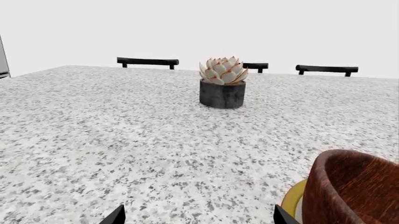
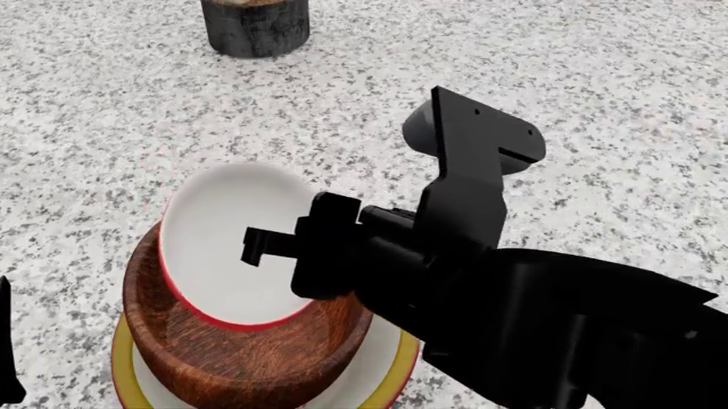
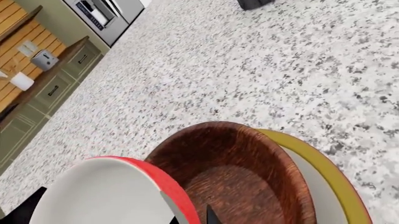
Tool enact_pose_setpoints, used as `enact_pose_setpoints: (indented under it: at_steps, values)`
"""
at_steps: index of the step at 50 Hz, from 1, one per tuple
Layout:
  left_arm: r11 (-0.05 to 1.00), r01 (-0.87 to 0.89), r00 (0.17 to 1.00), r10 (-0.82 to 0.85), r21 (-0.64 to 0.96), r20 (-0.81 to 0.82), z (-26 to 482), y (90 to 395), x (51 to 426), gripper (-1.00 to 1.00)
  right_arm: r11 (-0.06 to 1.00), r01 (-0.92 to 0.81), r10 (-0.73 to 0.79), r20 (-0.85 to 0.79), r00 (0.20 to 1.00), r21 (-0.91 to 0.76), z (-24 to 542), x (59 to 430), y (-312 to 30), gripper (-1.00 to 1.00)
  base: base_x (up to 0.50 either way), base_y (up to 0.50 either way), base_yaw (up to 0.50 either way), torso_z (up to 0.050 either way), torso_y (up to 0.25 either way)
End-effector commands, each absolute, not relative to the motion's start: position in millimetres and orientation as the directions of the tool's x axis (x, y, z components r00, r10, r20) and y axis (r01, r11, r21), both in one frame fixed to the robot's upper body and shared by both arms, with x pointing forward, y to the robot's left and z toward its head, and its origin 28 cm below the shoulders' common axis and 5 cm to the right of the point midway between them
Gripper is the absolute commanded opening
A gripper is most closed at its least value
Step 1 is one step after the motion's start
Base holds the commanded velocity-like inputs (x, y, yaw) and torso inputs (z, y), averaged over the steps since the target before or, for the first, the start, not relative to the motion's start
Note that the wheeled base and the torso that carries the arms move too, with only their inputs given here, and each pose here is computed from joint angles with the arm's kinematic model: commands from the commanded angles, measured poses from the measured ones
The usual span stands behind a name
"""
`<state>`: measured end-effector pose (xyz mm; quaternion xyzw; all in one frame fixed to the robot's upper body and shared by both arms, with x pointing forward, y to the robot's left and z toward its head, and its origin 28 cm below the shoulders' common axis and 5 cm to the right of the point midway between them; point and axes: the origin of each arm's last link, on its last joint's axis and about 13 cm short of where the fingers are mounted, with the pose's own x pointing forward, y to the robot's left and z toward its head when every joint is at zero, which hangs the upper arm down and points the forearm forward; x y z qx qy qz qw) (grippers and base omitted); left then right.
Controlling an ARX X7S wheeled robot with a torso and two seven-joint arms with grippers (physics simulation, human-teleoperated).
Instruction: Stack the bowls from largest to smallest.
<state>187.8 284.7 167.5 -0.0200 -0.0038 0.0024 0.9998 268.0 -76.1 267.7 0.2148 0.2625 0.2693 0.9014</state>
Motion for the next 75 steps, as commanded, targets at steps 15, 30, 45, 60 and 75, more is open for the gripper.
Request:
enact_pose_setpoints:
  at_steps: [15,30,45,60,75]
  values:
    - [0.999,-0.007,1.000,0.008,-0.041,0.009,167.6,285.9,187.7,1.00,0.766,-0.390,0.609,-0.382,0.695,0.511,256.0,268.5,-70.8,-1.00,0.00,0.00,0.00,0.001,0.001]
    - [0.999,-0.005,1.000,0.005,-0.042,0.011,168.2,285.4,187.2,1.00,0.771,-0.393,0.605,-0.385,0.697,0.501,252.4,268.5,-70.1,-1.00,0.00,0.00,0.00,0.000,0.001]
    - [0.999,-0.005,1.000,0.005,-0.041,0.011,169.2,285.4,187.3,1.00,0.757,-0.399,0.617,-0.366,0.697,0.518,256.8,267.4,-72.5,1.00,0.00,0.00,0.00,0.000,0.000]
    - [0.999,0.003,1.000,-0.002,-0.039,0.010,169.8,283.7,186.6,1.00,0.755,-0.435,0.617,-0.308,0.724,0.491,266.1,261.4,-75.3,1.00,0.00,0.00,0.00,0.000,0.000]
    - [0.999,-0.003,1.000,0.003,-0.042,0.010,169.6,284.4,186.9,1.00,0.807,-0.447,0.554,-0.233,0.799,0.385,267.2,248.2,-87.9,1.00,0.00,0.00,0.00,0.000,0.000]
